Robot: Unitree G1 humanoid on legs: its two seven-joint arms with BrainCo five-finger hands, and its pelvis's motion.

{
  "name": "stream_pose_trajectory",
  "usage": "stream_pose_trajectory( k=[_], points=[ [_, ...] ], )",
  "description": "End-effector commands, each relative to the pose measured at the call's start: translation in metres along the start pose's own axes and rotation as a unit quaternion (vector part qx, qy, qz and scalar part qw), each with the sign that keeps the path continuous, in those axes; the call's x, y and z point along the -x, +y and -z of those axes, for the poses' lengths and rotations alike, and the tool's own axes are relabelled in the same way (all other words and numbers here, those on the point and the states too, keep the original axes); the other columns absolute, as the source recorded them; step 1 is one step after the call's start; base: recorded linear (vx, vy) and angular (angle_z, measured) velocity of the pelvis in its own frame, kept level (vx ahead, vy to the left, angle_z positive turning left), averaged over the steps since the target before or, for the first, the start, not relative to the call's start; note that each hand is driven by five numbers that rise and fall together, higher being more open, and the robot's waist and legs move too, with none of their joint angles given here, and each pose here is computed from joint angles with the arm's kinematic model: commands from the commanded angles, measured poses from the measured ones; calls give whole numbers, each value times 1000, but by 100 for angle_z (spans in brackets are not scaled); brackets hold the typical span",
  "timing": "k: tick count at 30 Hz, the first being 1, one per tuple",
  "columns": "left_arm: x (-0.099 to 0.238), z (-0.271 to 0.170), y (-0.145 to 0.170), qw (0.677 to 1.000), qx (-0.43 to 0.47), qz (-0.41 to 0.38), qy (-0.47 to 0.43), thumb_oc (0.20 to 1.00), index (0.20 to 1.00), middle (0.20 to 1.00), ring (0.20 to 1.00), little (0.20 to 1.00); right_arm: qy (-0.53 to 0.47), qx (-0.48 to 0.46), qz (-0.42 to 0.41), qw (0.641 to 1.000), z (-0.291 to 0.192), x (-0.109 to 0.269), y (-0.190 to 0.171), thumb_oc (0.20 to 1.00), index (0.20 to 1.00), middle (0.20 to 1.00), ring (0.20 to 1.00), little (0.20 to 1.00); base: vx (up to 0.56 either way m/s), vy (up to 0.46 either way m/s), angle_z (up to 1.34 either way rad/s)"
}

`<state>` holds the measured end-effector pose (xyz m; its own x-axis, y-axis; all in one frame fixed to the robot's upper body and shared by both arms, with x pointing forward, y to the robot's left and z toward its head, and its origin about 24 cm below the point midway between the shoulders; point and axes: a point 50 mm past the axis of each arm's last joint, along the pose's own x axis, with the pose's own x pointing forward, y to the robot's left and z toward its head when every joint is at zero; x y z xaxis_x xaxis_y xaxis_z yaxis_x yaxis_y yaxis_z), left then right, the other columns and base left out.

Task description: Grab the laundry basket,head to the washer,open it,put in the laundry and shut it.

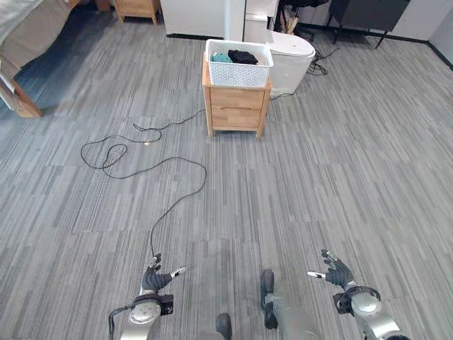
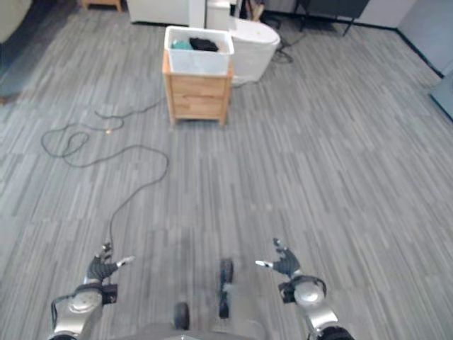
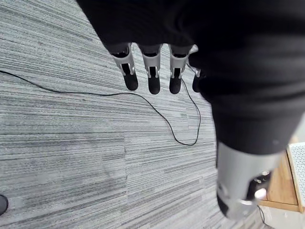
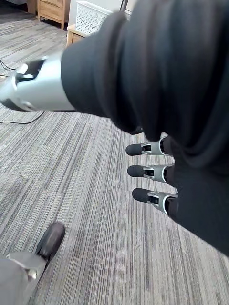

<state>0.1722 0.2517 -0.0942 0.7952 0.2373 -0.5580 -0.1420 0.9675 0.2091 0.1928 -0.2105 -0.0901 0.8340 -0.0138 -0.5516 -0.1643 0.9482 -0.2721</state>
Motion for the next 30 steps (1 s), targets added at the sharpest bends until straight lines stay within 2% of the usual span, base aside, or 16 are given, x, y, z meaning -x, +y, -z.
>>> stream_pose_trajectory(
  k=[1,8,17,24,30],
  points=[
    [-2,-23,-1,998,-21,18,-58,1000,1000,1000,1000,1000,-26,4,26,999,-12,-3,-15,1000,1000,1000,1000,1000,411,-141,51],
    [2,-6,-8,999,-18,37,-29,1000,1000,1000,1000,1000,-10,-2,31,999,2,5,-20,1000,1000,1000,1000,1000,343,-179,68],
    [-1,-15,-13,997,-32,52,-40,1000,1000,1000,1000,1000,6,-2,53,999,9,7,-32,1000,1000,1000,1000,1000,217,-30,-14],
    [6,-1,-4,998,-35,41,-17,1000,1000,1000,1000,1000,8,11,36,999,10,7,-23,1000,1000,1000,1000,1000,441,161,-34],
    [4,-3,6,998,-52,29,-17,1000,1000,1000,1000,1000,-33,10,14,999,-14,-4,-9,1000,1000,1000,1000,1000,342,191,-57]
  ],
)
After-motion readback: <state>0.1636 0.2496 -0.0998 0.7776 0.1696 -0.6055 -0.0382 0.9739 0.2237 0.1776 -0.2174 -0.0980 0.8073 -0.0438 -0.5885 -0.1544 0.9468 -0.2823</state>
